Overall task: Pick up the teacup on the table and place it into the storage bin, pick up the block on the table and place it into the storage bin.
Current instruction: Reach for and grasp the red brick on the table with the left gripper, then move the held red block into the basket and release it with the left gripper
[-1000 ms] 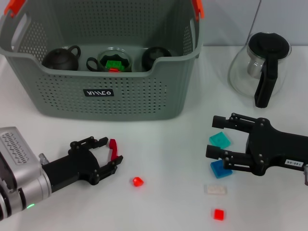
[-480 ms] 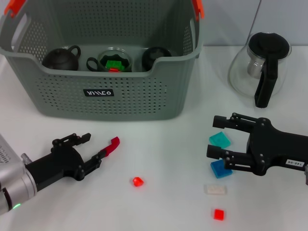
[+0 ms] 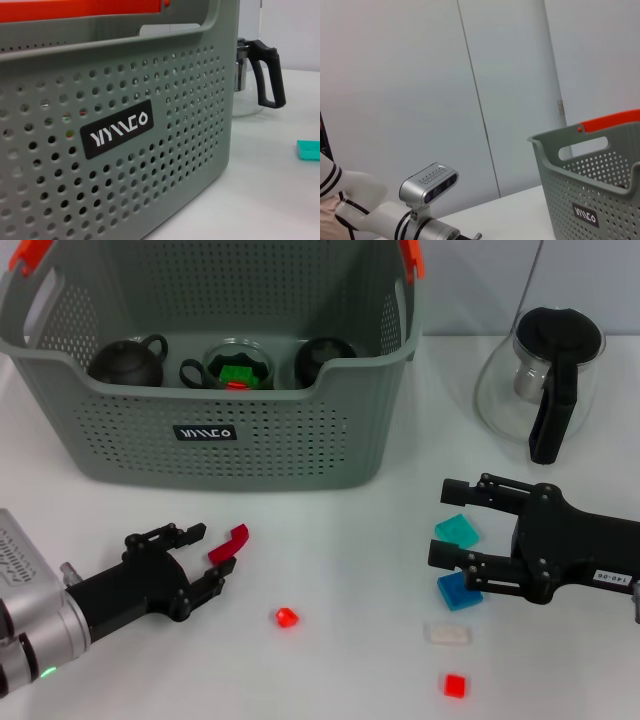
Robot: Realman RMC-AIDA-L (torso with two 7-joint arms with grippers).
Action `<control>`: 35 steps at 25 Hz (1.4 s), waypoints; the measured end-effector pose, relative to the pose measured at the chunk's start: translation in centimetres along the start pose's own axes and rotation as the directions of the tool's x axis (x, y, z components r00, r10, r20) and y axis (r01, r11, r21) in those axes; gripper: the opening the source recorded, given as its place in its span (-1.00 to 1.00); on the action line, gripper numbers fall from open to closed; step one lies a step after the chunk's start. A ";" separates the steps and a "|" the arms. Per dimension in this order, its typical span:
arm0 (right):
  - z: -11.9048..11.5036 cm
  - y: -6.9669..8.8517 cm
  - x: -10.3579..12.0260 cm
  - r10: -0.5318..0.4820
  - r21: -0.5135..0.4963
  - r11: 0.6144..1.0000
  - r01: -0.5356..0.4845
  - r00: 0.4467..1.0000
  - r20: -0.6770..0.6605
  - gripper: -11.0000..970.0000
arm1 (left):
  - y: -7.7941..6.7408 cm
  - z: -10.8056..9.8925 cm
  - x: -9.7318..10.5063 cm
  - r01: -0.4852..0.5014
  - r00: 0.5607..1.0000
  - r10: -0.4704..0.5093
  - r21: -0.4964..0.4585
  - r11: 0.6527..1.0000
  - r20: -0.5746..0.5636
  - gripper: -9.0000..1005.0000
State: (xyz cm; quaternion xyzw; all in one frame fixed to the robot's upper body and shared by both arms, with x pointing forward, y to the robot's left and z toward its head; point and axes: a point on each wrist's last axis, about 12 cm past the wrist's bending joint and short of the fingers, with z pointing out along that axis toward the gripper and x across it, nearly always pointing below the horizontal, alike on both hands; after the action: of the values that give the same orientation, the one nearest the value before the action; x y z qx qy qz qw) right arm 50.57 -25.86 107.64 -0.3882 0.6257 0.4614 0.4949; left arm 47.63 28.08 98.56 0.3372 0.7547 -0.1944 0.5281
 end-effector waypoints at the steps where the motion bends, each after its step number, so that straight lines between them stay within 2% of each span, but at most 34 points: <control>1: 0.0 0.0 0.0 0.001 0.000 1.000 -0.001 1.000 0.000 0.66 | 0.0 0.0 0.0 0.001 1.000 -0.001 -0.002 1.000 -0.002 0.14; 9: 0.0 0.0 0.1 0.002 0.000 1.000 -0.002 1.000 -0.001 0.66 | 0.1 0.2 0.0 0.005 1.000 -0.005 -0.005 1.000 -0.010 0.04; 11: 0.0 0.0 0.0 0.001 0.000 1.000 -0.001 1.000 -0.002 0.66 | 0.1 0.2 0.1 0.008 1.000 -0.008 -0.009 1.000 -0.017 -0.11; 24: 0.0 0.0 0.0 0.001 0.000 1.000 -0.001 1.000 -0.002 0.66 | -0.1 0.8 0.0 0.002 1.000 -0.001 0.014 1.000 -0.030 -0.14; 28: 0.0 0.0 0.1 0.002 0.000 1.000 -0.002 1.000 -0.002 0.66 | 0.0 1.0 0.1 0.041 0.998 -0.041 0.014 0.999 -0.048 -0.14; 29: 0.0 0.0 0.1 0.002 0.000 1.000 -0.002 1.000 -0.002 0.66 | 0.2 1.0 0.0 0.075 0.996 -0.074 0.010 0.997 -0.051 -0.18; 35: -0.1 0.0 0.1 0.005 0.001 1.000 -0.005 1.000 -0.003 0.66 | 0.6 0.7 -0.4 0.110 0.993 -0.109 0.018 0.994 -0.048 -0.47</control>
State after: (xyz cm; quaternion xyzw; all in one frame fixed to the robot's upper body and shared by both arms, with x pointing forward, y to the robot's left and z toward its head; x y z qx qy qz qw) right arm 50.51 -25.97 107.59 -0.3871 0.6277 0.4616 0.4931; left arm 48.65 27.95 98.67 0.3054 0.7823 -0.2229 0.4950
